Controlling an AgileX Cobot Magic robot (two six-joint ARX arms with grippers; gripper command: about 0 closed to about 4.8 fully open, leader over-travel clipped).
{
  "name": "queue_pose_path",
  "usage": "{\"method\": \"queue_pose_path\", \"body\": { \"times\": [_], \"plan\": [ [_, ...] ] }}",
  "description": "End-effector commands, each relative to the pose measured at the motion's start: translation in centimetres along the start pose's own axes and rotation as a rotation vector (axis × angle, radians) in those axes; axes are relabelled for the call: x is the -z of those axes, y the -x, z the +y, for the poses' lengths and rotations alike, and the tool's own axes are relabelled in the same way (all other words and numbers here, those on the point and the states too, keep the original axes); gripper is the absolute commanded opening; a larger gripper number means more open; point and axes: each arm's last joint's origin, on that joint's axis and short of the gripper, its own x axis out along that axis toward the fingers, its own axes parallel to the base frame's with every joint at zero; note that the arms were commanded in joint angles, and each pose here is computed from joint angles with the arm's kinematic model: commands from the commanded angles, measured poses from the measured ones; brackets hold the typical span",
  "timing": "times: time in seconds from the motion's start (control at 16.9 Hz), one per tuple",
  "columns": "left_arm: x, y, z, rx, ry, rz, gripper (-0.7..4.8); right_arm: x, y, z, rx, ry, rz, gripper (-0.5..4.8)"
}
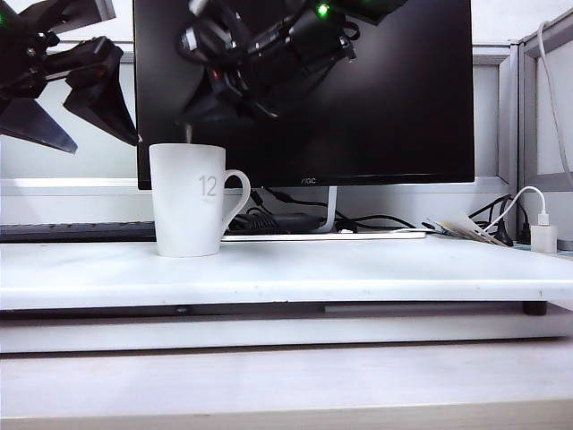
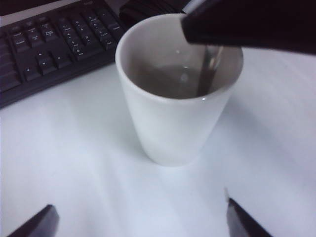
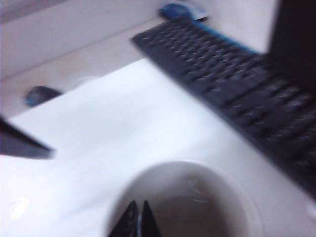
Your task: Pick up a spoon and stir the liquid in the cup.
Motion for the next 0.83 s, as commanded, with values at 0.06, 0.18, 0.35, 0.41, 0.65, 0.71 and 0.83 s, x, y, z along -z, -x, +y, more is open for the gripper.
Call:
{"method": "queue_pose_path", "body": {
  "times": [0.06,0.18,0.35,0.41,0.65,0.71,0.83],
  "plan": [
    [-0.1,0.1,0.0,0.000,-0.003,0.003,4.79,-0.7,0.2,-0.3,0.161,0.057,-0.033,-0.06],
    [0.0,0.1,0.0,0.000,-0.002,0.009,4.79,-1.5,0.3,-0.3,0.158,0.092,-0.108,-0.06],
    [0.0,0.1,0.0,0.000,-0.002,0.009,4.79,-2.0,0.3,0.2,-0.020,0.131,-0.167,-0.06],
    [0.0,0.1,0.0,0.000,-0.002,0.009,4.79,-1.8,0.2,0.5,-0.060,0.122,-0.152,-0.06],
    [0.0,0.1,0.0,0.000,-0.002,0.010,4.79,-0.6,0.2,0.5,-0.064,0.048,-0.031,-0.06],
    [0.0,0.1,0.0,0.000,-0.002,0.010,4.79,-0.4,0.2,0.4,-0.011,0.035,-0.005,-0.06],
    [0.0,0.1,0.0,0.000,-0.002,0.010,4.79,-0.3,0.2,0.1,0.082,0.033,0.008,-0.06]
  ]
}}
